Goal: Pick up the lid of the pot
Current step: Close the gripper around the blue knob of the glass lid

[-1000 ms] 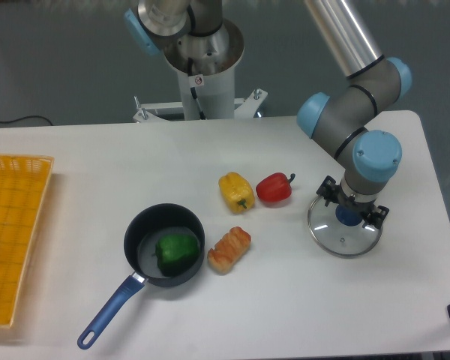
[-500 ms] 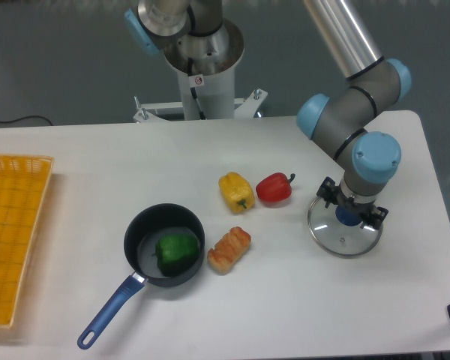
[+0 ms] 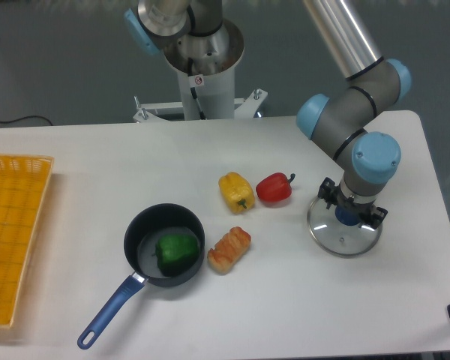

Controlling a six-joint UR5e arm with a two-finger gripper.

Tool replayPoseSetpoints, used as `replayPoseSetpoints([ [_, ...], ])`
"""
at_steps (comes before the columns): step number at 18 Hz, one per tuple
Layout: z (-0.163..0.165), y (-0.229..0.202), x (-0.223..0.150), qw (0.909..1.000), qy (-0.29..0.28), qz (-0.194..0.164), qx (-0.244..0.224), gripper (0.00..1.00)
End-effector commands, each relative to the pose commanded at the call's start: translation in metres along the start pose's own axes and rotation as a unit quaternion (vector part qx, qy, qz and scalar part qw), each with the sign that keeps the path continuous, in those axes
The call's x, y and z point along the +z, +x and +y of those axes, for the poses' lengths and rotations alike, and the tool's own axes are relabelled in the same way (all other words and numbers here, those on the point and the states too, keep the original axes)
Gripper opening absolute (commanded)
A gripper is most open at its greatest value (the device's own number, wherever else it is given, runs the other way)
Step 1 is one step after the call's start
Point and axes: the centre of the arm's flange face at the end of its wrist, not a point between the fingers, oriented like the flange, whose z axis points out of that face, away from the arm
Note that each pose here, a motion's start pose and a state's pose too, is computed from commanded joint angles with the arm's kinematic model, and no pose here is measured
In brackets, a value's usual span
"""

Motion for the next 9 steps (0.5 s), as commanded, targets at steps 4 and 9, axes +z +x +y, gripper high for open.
replayPoseSetpoints([
  [4, 0.0001, -0.0002, -0.0015, 1.0, 0.0, -0.001, 0.0, 0.73],
  [9, 0.0003, -0.0005, -0.003, 1.0, 0.0, -0.002, 0.0, 0.7],
])
